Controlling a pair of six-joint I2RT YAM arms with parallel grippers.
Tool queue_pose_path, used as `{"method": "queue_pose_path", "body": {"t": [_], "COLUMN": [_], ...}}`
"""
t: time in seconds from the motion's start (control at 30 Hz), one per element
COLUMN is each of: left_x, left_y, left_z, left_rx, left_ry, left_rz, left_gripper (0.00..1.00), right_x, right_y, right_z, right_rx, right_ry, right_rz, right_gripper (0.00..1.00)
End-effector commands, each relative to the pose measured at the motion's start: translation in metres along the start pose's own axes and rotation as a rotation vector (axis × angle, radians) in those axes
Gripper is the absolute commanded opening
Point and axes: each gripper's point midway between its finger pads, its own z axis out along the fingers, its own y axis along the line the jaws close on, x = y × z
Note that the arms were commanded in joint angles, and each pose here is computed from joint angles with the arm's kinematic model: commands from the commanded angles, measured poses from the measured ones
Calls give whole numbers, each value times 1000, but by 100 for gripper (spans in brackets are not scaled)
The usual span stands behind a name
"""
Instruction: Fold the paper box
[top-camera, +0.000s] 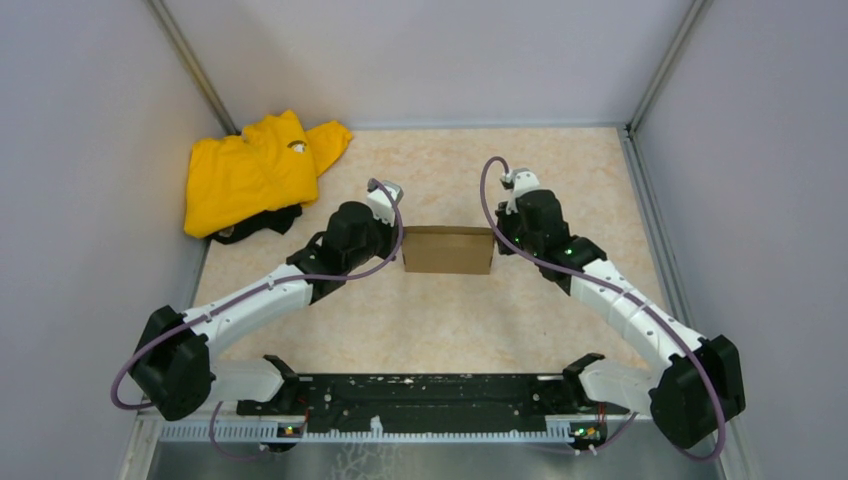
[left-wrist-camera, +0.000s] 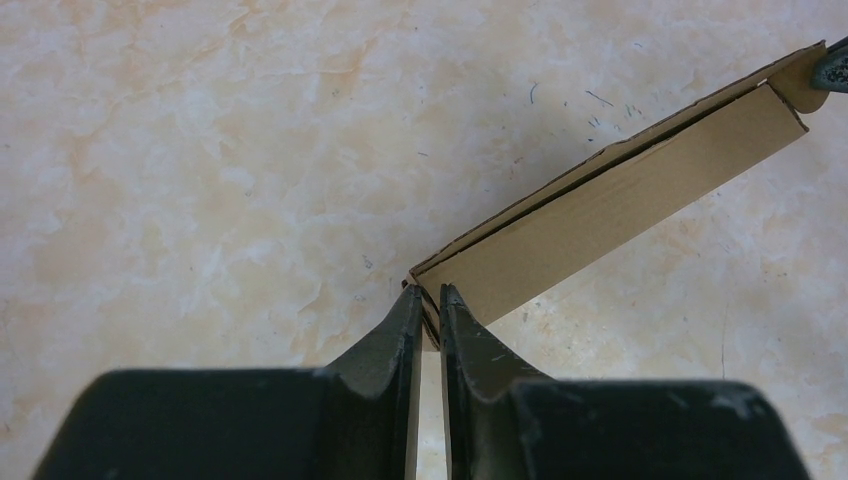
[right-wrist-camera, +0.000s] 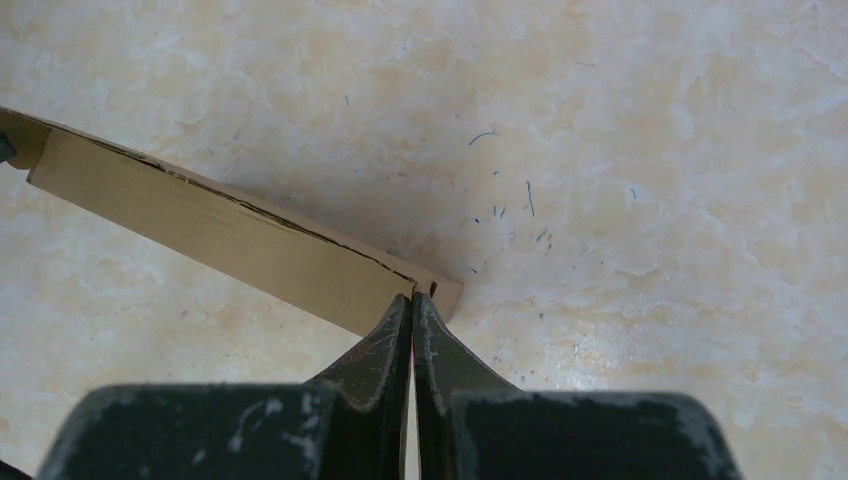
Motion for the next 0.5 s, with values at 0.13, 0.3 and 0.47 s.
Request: {"method": "queue_pose_path", "body": {"t": [0.13,0.3,0.47], "left_x": [-13,-12,-11], "left_y": [-12,-13,-13], "left_z": [0,1,2], "left_rx": [36,38,39], "left_ry": [-24,-21,-18], "left_rz": [-11,-12,-11], "left_gripper": [16,16,16], "right_x": [-30,-30,-31], "right_y": [26,28,30], "right_z": [-4,-4,-4], "right_rx": [-89,-96,-104], "right_ry": [-47,-35,-36], "right_rz": [37,52,61], "right_gripper": [0,0,0]}}
